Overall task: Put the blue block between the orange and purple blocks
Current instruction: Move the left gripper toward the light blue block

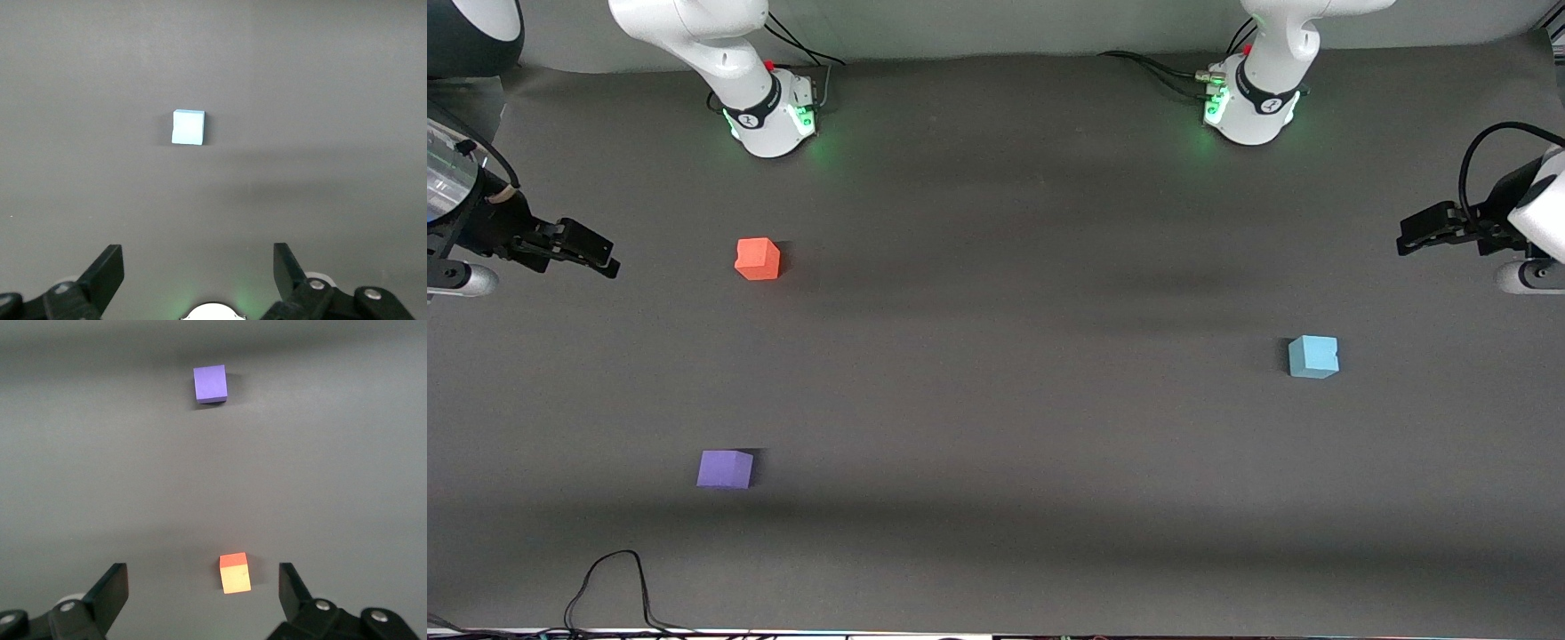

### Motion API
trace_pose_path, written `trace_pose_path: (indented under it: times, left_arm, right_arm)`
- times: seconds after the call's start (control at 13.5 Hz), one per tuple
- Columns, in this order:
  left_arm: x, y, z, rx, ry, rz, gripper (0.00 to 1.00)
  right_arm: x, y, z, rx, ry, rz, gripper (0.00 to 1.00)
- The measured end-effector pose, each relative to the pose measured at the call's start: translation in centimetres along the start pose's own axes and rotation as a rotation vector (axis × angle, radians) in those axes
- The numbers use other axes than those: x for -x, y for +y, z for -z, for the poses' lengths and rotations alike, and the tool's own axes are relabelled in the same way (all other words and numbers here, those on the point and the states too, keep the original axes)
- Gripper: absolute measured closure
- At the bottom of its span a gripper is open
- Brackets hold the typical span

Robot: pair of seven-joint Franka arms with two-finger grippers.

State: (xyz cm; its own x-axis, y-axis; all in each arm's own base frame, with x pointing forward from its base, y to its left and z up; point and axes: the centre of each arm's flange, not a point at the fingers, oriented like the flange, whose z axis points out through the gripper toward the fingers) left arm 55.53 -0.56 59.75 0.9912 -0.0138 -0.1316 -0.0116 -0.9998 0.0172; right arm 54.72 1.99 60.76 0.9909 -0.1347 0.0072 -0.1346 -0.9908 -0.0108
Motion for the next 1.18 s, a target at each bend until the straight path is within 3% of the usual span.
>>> trace_pose_path:
  times: [0.44, 0.74, 1.18]
  left_arm:
    - [0.0, 0.0, -0.2, -0.001, -0.005, -0.013, 0.00]
    - [0.2, -0.8, -1.1, -0.012, -0.018, -0.107, 0.00]
    - [1.2, -1.2, -6.6, -0.046, 0.030, -0.224, 0.00]
  right_arm:
    - [0.0, 0.1, 0.0, 0.000, 0.000, -0.002, 0.00]
    - [0.0, 0.1, 0.0, 0.000, -0.001, -0.003, 0.00]
    - [0.0, 0.1, 0.0, 0.000, -0.001, -0.004, 0.00]
